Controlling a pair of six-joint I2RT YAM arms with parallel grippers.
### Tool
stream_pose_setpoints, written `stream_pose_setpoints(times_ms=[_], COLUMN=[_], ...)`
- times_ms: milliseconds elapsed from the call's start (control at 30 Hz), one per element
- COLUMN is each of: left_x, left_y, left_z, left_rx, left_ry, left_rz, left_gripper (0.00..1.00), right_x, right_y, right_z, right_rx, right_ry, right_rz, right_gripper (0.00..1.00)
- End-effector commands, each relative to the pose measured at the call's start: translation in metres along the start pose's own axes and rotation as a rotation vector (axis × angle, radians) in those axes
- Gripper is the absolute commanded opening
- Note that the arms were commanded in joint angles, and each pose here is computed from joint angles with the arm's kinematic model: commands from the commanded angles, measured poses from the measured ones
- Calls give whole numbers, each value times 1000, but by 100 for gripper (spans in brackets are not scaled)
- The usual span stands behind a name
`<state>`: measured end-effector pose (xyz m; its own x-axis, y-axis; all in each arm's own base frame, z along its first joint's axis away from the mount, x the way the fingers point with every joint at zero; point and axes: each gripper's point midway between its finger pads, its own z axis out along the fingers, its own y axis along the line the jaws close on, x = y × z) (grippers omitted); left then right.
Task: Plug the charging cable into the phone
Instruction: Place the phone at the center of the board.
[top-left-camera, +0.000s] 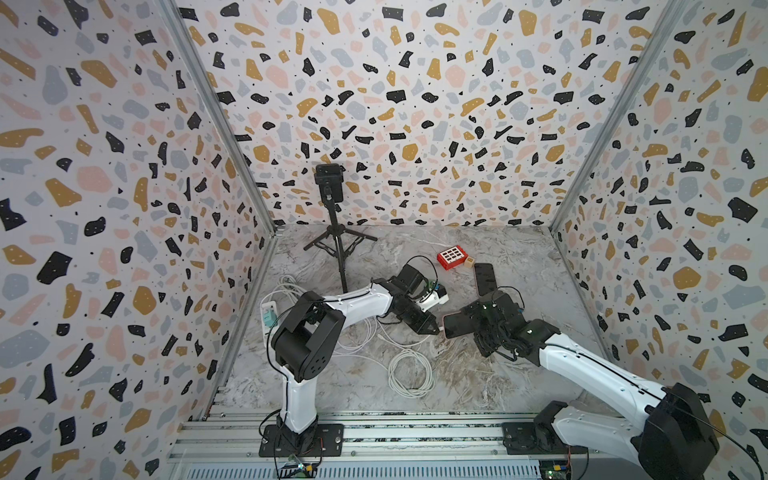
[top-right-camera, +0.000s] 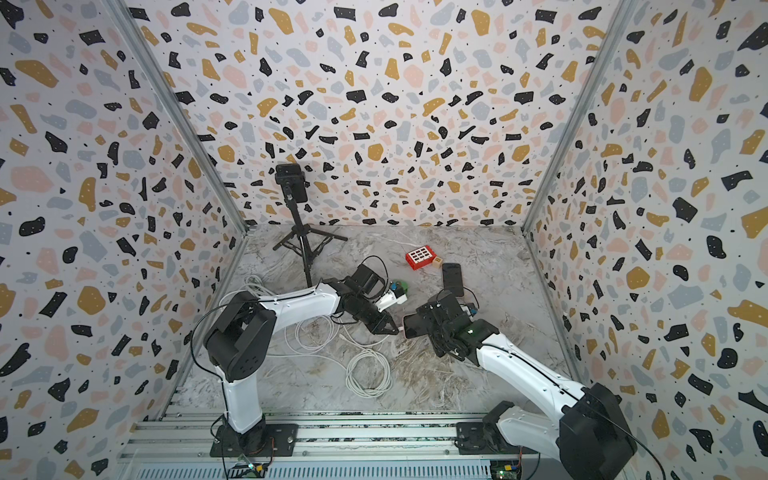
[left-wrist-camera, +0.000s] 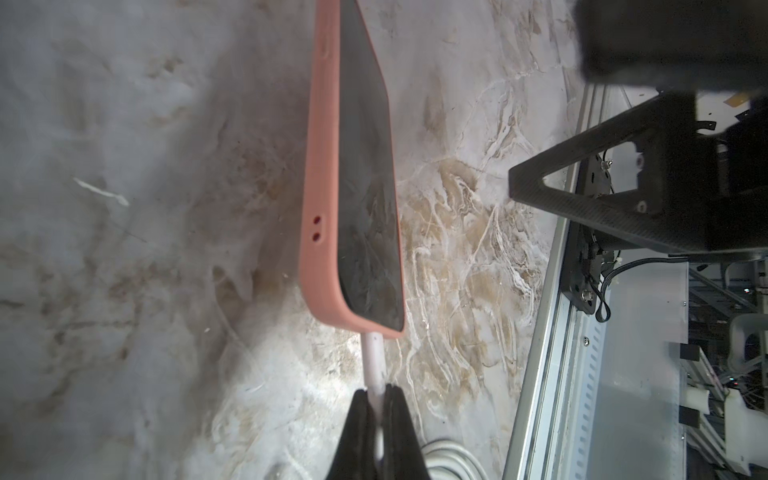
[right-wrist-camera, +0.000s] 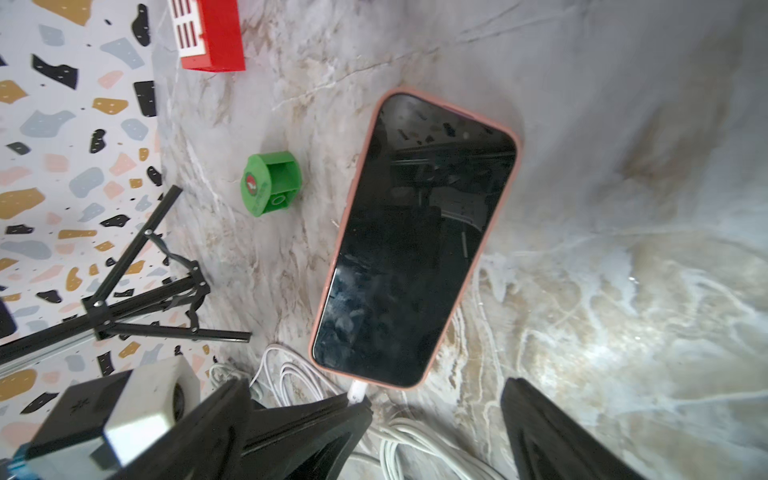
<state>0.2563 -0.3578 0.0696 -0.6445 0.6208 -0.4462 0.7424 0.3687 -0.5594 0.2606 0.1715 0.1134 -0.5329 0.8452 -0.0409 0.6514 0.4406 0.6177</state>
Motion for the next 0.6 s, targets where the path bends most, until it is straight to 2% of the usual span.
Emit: stream_pose_setpoints(times_ms=[0, 233, 500, 567], left_x=[-14, -16, -32, -36], left_y=[-8, -1, 12, 11], left_z=[8, 40, 52, 54], left_rx=[34, 69, 56, 69], left_ry=[-30, 12, -13, -12], left_rz=[13, -48, -41, -38], left_gripper=[0, 0, 0, 6], right_x=[-11, -30, -40, -44], right_y=[-10, -31, -42, -47], right_z=[-8, -13, -19, -21], right_rx=[86, 156, 198, 227], right_ry=[-37, -100, -144, -152], right_rz=[4, 10, -6, -29], right_gripper=[100, 100, 100, 100])
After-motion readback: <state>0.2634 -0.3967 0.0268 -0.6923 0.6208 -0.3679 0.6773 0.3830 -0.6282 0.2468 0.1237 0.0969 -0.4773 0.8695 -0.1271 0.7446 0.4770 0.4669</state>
